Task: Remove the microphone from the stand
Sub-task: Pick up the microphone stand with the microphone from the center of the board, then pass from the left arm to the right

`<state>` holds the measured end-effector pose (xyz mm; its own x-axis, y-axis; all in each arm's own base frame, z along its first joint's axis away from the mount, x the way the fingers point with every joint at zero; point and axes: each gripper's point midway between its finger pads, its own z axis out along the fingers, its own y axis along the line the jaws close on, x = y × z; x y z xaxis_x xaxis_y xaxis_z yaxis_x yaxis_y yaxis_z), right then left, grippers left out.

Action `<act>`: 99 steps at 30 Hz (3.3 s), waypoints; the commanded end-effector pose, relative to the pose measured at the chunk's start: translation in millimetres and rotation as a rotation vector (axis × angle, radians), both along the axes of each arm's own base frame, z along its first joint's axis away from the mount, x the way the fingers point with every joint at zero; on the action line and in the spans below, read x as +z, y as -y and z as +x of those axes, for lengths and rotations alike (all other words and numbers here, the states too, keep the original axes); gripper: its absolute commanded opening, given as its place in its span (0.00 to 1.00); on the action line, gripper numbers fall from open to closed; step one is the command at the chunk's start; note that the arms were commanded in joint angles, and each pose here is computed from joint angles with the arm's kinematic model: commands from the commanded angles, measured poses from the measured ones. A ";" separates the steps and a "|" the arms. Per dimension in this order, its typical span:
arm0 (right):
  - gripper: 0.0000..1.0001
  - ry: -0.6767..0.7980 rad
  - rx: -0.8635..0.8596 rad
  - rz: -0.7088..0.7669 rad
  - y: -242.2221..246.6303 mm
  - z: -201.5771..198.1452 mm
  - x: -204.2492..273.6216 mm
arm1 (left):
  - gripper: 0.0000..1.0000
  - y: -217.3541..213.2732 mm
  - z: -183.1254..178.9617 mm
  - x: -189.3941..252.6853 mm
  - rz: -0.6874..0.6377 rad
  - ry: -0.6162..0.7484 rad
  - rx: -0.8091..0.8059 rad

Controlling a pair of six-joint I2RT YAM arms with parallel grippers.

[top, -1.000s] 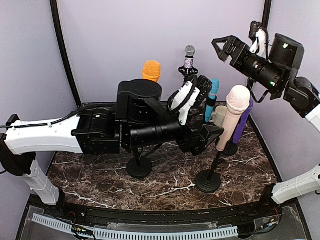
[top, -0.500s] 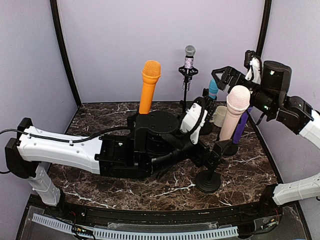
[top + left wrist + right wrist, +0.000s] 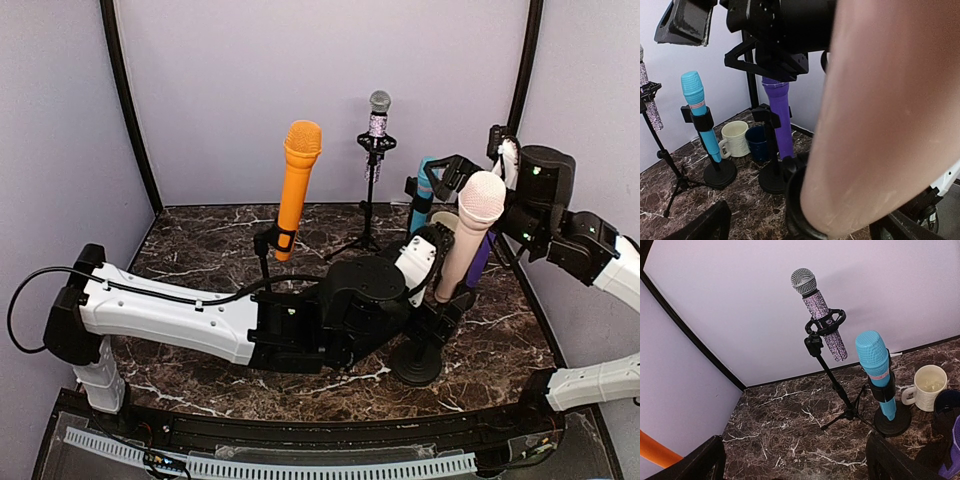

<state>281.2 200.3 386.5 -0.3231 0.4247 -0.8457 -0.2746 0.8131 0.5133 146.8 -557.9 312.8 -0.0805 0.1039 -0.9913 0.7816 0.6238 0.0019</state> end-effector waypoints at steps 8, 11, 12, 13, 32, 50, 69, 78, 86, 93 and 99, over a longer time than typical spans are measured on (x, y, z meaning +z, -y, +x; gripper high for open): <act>0.99 0.005 -0.024 0.063 5.8 0.2 -5.9 | 0.92 -2.9 8.4 38.9 -0.086 0.073 0.074; 0.99 0.002 -0.028 0.061 7.0 -0.1 -8.7 | 0.88 -3.2 8.6 38.4 -0.083 0.079 0.080; 0.98 0.001 -0.030 0.060 7.7 -0.3 -9.7 | 0.87 -3.7 9.0 38.8 -0.084 0.079 0.084; 0.98 -0.001 -0.030 0.059 7.7 -0.4 -10.8 | 0.84 -4.0 9.1 39.2 -0.087 0.080 0.085; 0.99 -0.070 -0.014 0.021 15.7 -13.1 -52.1 | 0.41 -11.0 -8.5 29.3 -0.065 0.095 -0.056; 0.98 -0.075 -0.002 -0.003 14.8 -14.3 -63.4 | 0.17 -27.1 -5.3 49.7 -0.072 0.118 -0.225; 0.98 -0.118 0.286 0.020 -18.9 -49.4 -109.7 | 0.04 -108.8 20.5 58.5 -0.125 0.126 -0.437; 0.99 -0.229 0.631 0.111 -53.7 -96.5 -164.2 | 0.03 -116.9 16.0 43.7 -0.112 0.069 -0.486; 0.96 -0.338 0.805 0.226 -56.3 -110.4 -197.6 | 0.04 -115.1 10.4 43.8 -0.103 0.042 -0.532; 0.89 -0.397 0.866 0.218 -61.2 -116.4 -211.6 | 0.04 -110.4 10.0 37.6 -0.076 0.022 -0.550; 0.82 -0.439 0.911 0.204 -66.3 -120.5 -225.7 | 0.04 -105.6 9.5 35.5 -0.073 0.014 -0.565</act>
